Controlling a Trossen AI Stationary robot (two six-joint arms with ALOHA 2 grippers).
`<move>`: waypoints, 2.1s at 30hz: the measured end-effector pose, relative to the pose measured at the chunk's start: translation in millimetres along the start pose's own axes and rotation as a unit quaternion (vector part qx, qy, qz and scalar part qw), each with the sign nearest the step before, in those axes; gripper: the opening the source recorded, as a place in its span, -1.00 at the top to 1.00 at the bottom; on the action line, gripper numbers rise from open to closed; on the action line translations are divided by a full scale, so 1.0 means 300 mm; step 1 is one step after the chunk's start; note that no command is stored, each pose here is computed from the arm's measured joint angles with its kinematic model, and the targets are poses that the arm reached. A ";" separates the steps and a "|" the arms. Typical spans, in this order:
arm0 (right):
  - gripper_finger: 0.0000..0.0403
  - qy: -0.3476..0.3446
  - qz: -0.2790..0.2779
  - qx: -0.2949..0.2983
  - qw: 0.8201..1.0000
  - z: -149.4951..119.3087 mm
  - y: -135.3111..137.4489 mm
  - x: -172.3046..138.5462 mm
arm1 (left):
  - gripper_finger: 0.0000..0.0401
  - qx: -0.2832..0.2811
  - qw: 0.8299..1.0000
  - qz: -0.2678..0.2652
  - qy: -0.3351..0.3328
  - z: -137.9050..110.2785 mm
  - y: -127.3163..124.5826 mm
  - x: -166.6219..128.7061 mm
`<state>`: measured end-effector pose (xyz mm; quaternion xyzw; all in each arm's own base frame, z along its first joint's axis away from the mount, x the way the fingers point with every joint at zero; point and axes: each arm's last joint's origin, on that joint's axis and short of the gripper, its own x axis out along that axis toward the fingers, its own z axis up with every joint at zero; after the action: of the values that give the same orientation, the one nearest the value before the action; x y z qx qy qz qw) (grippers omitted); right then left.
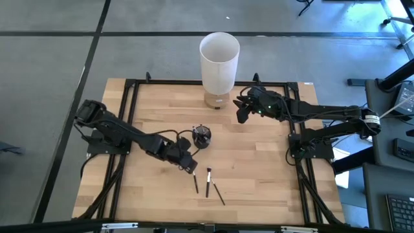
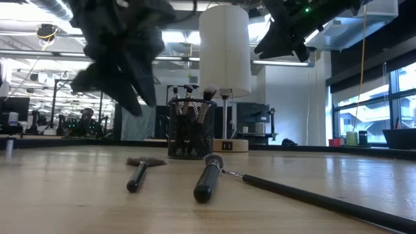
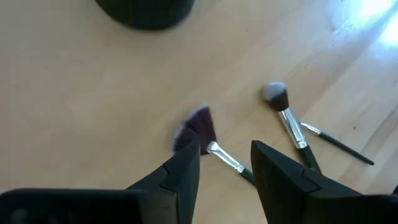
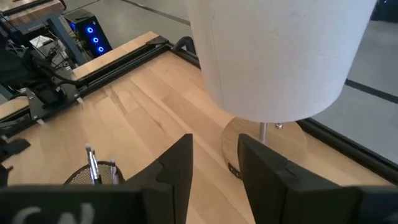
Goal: Put items in baskets/containers
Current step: Put the black powder brush into the black pen holder
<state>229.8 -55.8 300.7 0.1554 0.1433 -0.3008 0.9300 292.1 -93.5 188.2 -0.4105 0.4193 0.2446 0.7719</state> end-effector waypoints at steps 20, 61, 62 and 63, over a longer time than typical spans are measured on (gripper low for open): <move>0.37 0.157 0.005 0.006 0.988 -0.093 -0.020 -0.017 | 0.13 -0.209 0.972 -0.018 0.106 -0.051 -0.020 0.183; 0.37 0.117 0.026 -0.012 0.993 -0.104 0.057 -0.176 | 0.59 0.088 0.992 -0.017 0.089 -0.048 -0.303 0.181; 0.37 0.113 0.021 -0.010 0.993 -0.104 0.056 -0.187 | 0.60 0.088 0.992 -0.016 0.089 -0.047 -0.313 0.191; 0.37 0.109 0.017 -0.009 0.994 -0.105 0.056 -0.196 | 0.61 0.086 0.992 -0.012 0.090 -0.045 -0.319 0.196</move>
<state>188.7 -0.6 296.6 0.1818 0.2440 -0.2651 0.9150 386.3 -155.0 175.1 -0.3678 0.5017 0.1605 0.7663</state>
